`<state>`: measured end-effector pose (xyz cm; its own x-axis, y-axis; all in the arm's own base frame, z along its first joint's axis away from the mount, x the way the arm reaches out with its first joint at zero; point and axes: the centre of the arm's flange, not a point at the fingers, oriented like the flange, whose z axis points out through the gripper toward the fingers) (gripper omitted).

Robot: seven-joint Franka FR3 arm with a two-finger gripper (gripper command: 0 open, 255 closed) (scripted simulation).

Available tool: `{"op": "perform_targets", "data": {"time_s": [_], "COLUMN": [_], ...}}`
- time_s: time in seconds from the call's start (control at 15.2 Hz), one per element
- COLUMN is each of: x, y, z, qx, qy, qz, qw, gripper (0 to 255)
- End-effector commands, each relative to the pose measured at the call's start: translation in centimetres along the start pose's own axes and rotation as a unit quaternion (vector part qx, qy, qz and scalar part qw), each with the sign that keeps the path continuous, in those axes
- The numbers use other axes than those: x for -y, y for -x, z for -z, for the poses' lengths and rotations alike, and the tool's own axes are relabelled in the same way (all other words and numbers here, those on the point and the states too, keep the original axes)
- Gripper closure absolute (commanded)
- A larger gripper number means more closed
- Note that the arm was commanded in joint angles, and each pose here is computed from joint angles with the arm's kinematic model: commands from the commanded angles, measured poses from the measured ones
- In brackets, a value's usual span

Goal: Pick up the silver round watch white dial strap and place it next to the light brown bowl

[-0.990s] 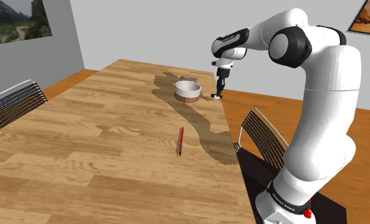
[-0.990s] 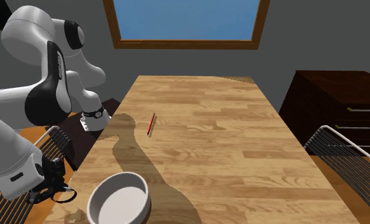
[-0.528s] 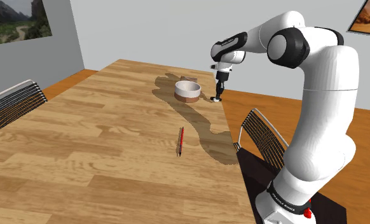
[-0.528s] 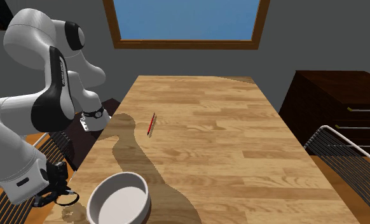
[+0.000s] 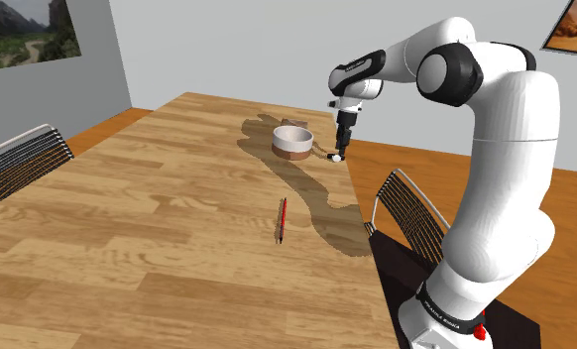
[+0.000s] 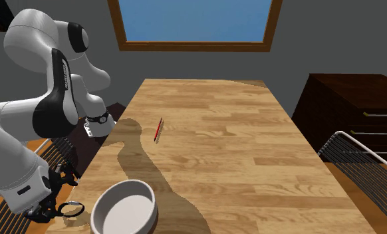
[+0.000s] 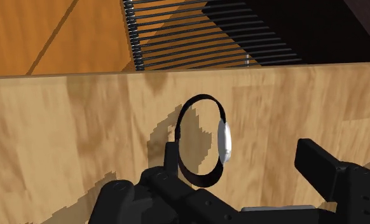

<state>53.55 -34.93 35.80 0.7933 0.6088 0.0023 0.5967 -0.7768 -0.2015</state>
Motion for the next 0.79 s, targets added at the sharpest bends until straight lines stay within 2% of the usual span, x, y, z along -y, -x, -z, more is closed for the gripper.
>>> {"op": "perform_targets", "data": {"time_s": [0.0, 0.07, 0.33, 0.73], "x": [0.0, 0.0, 0.0, 0.0], "y": [0.0, 0.0, 0.0, 0.0], "z": [0.0, 0.0, 5.0, 5.0], "qx": [0.0, 0.0, 0.0, 0.0], "qy": [0.0, 0.0, 0.0, 0.0], "qz": [0.0, 0.0, 0.0, 0.0], "qw": [1.0, 1.0, 1.0, 1.0], "gripper": [0, 0, 0, 0]}}
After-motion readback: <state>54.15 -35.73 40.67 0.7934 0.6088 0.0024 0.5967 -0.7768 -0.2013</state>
